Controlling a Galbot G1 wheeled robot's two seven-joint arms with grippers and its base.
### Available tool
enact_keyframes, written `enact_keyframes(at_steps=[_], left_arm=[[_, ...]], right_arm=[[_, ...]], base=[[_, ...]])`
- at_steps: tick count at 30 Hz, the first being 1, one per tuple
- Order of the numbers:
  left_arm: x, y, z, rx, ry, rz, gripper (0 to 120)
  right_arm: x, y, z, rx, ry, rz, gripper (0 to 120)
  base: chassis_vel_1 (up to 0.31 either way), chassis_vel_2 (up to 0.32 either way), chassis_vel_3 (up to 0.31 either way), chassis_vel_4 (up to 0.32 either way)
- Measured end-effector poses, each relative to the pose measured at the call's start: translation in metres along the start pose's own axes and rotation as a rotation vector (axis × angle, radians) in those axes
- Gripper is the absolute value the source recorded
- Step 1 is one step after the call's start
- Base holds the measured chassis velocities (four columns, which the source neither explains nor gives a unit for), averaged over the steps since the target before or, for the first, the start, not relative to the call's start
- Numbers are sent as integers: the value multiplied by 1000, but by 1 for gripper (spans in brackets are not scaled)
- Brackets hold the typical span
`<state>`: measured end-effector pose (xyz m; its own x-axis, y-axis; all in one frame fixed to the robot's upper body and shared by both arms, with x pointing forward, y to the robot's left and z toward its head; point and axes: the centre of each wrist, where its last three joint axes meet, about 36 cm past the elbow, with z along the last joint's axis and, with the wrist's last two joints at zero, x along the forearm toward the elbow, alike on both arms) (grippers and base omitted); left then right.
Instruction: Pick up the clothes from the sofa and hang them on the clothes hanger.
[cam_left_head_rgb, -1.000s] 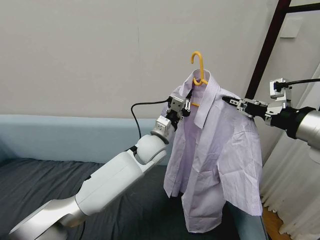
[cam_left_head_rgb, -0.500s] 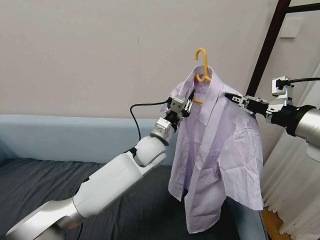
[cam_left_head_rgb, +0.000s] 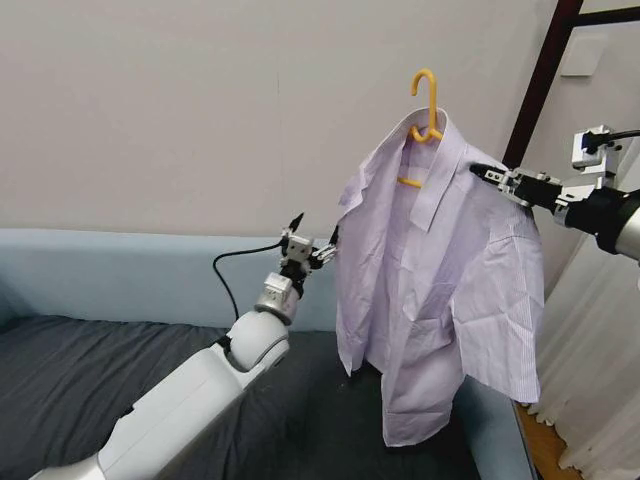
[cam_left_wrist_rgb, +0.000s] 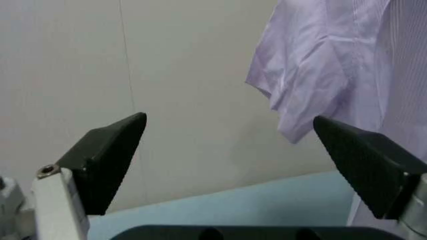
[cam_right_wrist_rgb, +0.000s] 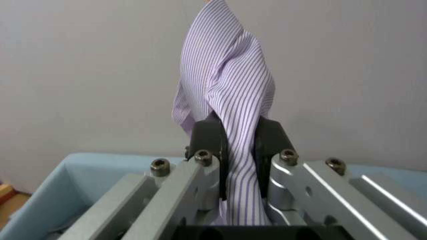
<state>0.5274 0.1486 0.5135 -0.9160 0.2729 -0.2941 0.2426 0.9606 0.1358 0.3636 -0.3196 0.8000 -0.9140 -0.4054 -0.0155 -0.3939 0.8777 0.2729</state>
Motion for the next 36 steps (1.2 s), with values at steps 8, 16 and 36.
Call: enact_keyframes(at_steps=[8,16,36], left_arm=[[27,1,-2,80,3,61,100],[47,-8,10,107,32,45,100],[47,23,10,53,30,-2,100]], right_arm=[[4,3,-13,-21,-63,47,7],[9,3,-34,-8,-106,156,7],[-87,-33,-17,-1,-139,147,7]], base=[[0,0,0,0],[0,0,0,0],[0,0,0,0]])
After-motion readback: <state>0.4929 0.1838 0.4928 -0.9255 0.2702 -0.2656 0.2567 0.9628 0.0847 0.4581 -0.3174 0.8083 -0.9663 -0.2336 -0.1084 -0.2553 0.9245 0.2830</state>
